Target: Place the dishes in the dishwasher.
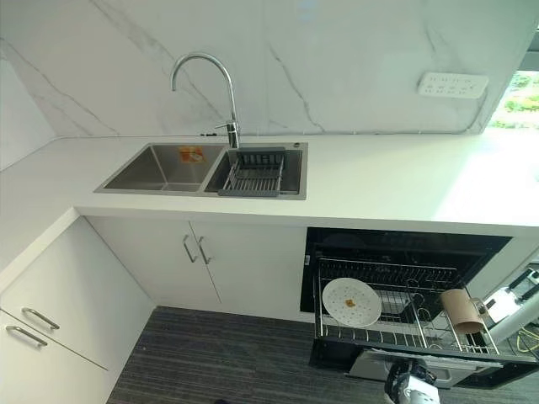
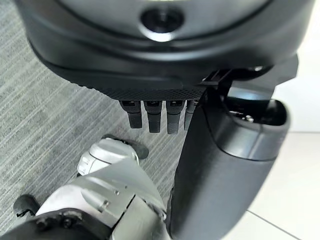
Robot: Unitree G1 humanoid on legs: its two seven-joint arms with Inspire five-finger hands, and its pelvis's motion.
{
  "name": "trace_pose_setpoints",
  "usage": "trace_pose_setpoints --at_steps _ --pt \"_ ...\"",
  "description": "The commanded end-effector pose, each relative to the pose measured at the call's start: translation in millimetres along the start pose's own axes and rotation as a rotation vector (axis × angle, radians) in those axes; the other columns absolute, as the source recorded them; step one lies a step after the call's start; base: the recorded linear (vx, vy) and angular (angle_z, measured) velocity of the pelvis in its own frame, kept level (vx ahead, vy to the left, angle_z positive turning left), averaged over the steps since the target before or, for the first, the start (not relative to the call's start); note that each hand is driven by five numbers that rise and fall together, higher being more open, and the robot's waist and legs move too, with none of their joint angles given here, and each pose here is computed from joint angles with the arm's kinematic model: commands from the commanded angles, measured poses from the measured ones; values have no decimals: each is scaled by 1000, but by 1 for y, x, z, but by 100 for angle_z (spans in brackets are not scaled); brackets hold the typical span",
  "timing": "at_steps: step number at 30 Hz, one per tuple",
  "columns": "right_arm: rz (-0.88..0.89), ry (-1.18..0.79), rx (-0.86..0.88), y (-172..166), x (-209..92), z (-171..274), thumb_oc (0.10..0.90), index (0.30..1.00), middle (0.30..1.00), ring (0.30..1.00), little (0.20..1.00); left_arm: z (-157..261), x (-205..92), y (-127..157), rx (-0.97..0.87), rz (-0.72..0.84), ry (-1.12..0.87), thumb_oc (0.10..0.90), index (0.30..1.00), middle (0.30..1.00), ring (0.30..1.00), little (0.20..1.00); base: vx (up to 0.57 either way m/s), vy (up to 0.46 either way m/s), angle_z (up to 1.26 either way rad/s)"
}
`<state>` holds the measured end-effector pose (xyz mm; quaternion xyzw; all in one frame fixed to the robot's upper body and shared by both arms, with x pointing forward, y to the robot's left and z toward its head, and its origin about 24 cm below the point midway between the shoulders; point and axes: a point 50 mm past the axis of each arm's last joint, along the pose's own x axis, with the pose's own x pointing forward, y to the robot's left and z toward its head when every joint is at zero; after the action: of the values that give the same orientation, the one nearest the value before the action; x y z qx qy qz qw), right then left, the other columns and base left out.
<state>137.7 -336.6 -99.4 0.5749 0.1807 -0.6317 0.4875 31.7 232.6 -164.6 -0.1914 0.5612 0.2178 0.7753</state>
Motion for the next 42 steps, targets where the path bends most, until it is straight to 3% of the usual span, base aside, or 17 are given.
trace_pose_setpoints --at_steps 1,6,13,17,18,24,30,34,35,36,39,42 --pt "249 74 43 94 -33 -19 400 300 300 300 300 23 -1 7 45 37 -53 800 900 900 900 900 36 18 27" --pt "343 45 28 136 -56 -12 400 300 300 300 300 25 -3 4 57 30 -48 800 900 900 900 900 29 66 26" --pt "611 -95 17 234 -140 37 400 300 300 300 300 41 -6 -6 109 -73 -51 800 900 900 900 900 -68 130 23" --pt "749 -236 -30 275 -203 57 400 300 300 300 300 57 -10 -6 132 -129 -95 800 900 900 900 900 -6 63 28" --pt "850 -281 -26 294 -242 64 400 300 300 300 300 64 -12 -7 155 -161 -112 800 900 900 900 900 -37 13 6" --pt "1198 -474 -25 321 -338 79 400 300 300 300 300 89 -21 -1 151 -223 -182 800 900 900 900 900 -17 -14 4" --pt "1439 -557 -1 321 -373 95 400 300 300 300 300 74 -20 4 166 -276 -195 800 900 900 900 900 -2 -30 0" --pt "1477 -592 -70 319 -362 94 400 300 300 300 300 72 -21 4 179 -297 -204 800 900 900 900 900 21 -38 -1" --pt "1488 -670 -158 317 -355 91 400 300 300 300 300 73 -22 6 177 -300 -210 800 900 900 900 900 47 -78 -4" --pt "1504 -738 -282 317 -347 80 800 900 900 900 900 74 -22 9 194 -292 -206 800 900 900 900 900 48 -69 -9" --pt "1606 -794 -519 312 -333 47 800 900 900 900 900 81 -21 8 178 -291 -216 800 900 900 900 900 27 -29 -17" --pt "1649 -823 -631 295 -304 13 800 900 900 900 900 87 -19 5 142 -283 -235 800 900 900 900 900 41 -64 -27"
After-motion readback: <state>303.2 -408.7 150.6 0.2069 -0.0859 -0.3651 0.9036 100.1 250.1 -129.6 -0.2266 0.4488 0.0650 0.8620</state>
